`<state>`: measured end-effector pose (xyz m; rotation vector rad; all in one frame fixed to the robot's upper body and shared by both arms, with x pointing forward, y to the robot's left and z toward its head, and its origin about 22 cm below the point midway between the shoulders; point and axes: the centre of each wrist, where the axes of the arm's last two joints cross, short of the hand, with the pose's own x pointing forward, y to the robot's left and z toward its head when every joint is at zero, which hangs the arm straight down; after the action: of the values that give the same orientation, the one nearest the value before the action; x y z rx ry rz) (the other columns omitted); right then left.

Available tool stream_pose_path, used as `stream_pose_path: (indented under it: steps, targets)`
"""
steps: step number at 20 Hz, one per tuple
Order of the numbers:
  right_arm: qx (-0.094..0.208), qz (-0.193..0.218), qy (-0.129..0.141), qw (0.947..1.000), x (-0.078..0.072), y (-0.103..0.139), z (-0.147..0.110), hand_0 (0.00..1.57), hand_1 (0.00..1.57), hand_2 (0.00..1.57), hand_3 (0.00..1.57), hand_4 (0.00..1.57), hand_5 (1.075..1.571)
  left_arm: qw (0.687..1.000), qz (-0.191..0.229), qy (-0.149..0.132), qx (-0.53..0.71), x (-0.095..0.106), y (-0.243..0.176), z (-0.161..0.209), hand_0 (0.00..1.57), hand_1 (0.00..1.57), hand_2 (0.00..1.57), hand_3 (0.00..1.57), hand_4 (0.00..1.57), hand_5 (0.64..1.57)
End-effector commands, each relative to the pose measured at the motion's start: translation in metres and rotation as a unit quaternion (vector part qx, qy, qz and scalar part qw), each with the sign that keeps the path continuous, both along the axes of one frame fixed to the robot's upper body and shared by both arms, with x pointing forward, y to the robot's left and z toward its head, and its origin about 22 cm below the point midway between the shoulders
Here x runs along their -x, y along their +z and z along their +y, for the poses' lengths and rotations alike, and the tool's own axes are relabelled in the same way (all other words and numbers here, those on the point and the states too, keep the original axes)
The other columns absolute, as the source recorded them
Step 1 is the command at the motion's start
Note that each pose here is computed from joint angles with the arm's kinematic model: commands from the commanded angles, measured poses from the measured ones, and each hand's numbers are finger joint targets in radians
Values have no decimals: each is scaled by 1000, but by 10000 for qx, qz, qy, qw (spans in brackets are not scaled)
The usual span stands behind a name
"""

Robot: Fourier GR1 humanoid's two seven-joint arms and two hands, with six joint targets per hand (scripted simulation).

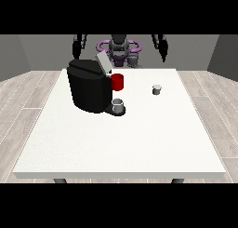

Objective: Insert the coffee pod into the coffee machine and close the lid

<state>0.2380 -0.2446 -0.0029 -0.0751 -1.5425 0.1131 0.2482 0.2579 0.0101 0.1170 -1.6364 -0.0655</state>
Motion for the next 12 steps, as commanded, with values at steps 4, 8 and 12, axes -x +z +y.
stream_pose_path:
  steps: [4, 8, 12]
  targets:
    - [-34, 95, -183, 9998, -2, -9, -5, 0, 0, 0, 0, 128, 1571, 9985, -156, -468, 226, 15, -21, 21, 0, 0, 0, 0, 311, 1571]
    - [-455, -372, -1111, 9921, -7, -8, -23, 0, 0, 0, 0, 109, 1571, 9965, -173, -727, -374, 11, -2, 9, 0, 0, 0, 0, 320, 1571]
    - [-569, -634, -731, 9937, -8, 1, 0, 0, 0, 0, 0, 145, 1571, 9949, -176, -395, -914, -19, 23, 69, 0, 0, 0, 0, 0, 1571]
